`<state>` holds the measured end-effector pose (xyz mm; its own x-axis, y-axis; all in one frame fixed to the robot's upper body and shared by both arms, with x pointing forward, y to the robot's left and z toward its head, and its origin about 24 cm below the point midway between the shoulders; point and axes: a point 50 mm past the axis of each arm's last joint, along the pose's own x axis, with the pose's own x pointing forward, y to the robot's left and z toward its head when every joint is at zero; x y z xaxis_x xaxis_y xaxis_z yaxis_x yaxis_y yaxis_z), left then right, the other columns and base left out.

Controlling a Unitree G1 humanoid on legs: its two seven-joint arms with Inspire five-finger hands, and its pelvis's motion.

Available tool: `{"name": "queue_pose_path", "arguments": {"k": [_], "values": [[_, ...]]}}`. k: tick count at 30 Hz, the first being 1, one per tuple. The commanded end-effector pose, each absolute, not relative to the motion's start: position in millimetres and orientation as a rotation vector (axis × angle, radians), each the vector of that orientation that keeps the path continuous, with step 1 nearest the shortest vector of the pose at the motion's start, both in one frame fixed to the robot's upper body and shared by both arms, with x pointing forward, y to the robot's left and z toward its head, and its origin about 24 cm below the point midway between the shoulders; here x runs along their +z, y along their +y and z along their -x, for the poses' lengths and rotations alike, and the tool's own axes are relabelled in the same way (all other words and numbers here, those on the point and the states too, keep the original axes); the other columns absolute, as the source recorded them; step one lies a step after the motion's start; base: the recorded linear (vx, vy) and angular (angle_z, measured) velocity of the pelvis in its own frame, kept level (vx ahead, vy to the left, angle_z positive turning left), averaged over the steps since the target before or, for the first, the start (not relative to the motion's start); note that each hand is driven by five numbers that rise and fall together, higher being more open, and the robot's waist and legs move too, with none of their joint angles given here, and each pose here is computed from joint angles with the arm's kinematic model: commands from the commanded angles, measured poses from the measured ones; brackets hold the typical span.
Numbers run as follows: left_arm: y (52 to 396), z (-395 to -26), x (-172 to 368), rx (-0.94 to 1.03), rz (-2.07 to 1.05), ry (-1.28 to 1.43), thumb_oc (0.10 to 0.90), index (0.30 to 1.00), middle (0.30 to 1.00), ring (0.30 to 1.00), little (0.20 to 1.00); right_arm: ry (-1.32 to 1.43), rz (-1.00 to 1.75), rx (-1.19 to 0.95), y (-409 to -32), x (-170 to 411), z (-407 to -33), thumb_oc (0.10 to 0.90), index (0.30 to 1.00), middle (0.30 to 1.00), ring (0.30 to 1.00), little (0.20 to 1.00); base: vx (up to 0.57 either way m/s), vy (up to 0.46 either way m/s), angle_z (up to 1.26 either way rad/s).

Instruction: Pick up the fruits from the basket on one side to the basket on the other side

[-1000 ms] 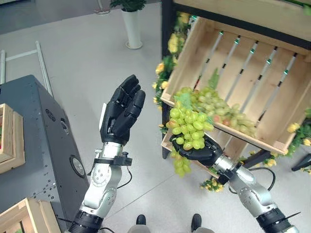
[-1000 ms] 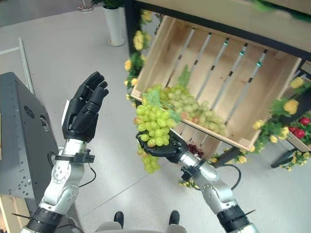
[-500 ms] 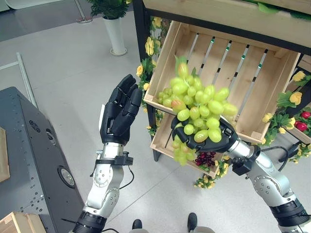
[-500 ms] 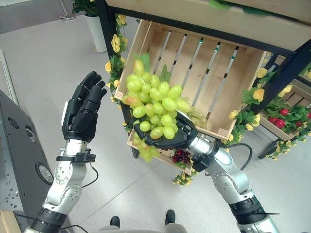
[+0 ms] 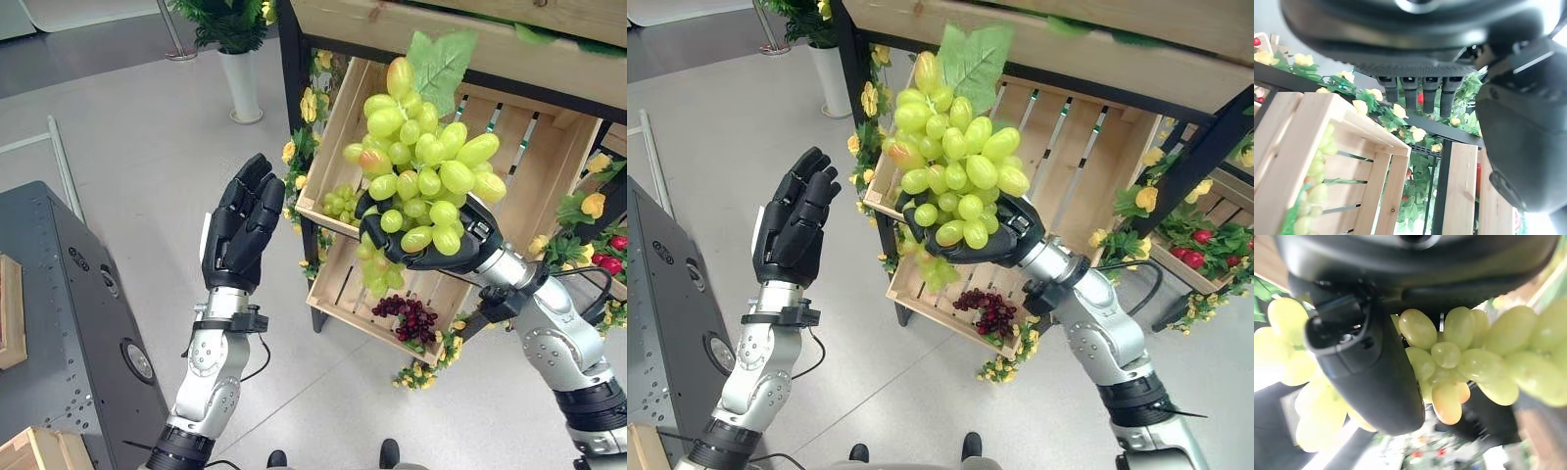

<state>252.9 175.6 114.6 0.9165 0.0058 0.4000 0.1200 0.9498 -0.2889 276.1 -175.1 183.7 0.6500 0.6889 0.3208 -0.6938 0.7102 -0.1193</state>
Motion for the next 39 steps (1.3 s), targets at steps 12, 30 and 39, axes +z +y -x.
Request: {"name": "queue_pose_path", "arguments": {"k": [12, 30, 39], "values": [[170, -265, 160, -0.143, 0.255, -0.604, 0.800, 0.900, 0.900, 0.900, 0.900, -0.663, 0.427, 0.054, -249, 266, -317, 0.400, 0.300, 0.300, 0.300, 0.300, 0.00, 0.000, 0.00], [169, -269, 164, -0.197, 0.266, -0.586, 0.800, 0.900, 0.900, 0.900, 0.900, -0.559, 0.875, -0.615, -329, 307, -329, 0.400, 0.300, 0.300, 0.300, 0.300, -0.01, -0.002, 0.08], [172, -272, 165, -0.203, 0.261, -0.582, 0.800, 0.900, 0.900, 0.900, 0.900, -0.348, 0.956, -0.411, -315, 271, -344, 0.400, 0.300, 0.300, 0.300, 0.300, -0.01, -0.006, 0.05]]}}
